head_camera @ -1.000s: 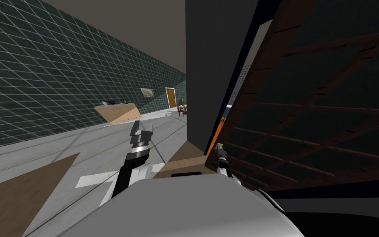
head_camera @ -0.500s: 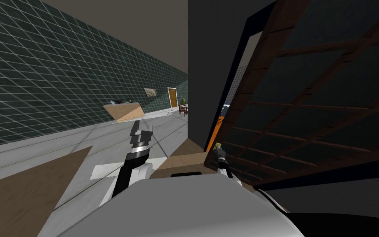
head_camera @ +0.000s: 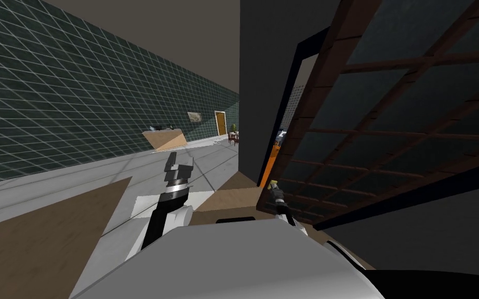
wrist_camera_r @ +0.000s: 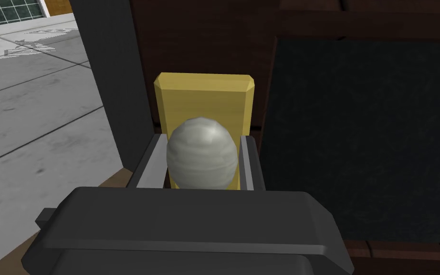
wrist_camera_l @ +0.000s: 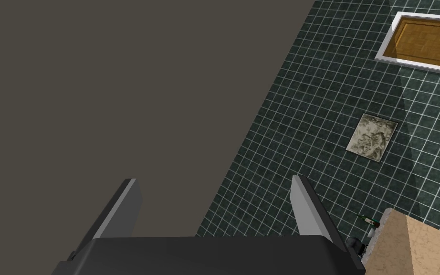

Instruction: Pull the door open

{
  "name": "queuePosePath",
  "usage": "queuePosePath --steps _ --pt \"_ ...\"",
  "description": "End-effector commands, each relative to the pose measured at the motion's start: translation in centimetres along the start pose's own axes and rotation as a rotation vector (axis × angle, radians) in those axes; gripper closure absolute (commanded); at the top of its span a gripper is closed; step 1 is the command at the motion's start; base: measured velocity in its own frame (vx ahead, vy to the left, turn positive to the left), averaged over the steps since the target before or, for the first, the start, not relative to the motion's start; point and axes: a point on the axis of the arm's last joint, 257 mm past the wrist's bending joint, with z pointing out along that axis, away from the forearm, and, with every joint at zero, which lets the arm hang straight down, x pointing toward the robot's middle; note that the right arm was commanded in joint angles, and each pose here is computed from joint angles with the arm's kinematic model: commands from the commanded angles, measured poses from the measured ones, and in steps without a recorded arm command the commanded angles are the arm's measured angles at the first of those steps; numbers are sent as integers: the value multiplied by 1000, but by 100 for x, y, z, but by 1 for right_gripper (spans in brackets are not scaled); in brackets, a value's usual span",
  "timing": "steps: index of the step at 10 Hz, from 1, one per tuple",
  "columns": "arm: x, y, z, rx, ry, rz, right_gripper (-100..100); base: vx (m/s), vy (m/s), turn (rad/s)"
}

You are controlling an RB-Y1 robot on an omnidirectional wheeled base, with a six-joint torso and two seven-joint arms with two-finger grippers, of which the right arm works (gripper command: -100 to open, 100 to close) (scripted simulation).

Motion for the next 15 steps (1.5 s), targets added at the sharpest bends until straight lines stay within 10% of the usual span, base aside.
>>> queuePosePath --steps 1,15 --pt "12 -80 -13 31 5 4 100 -219 -57 38" --pt "-1 -149 -458 237 7 1 100 -202 -36 80"
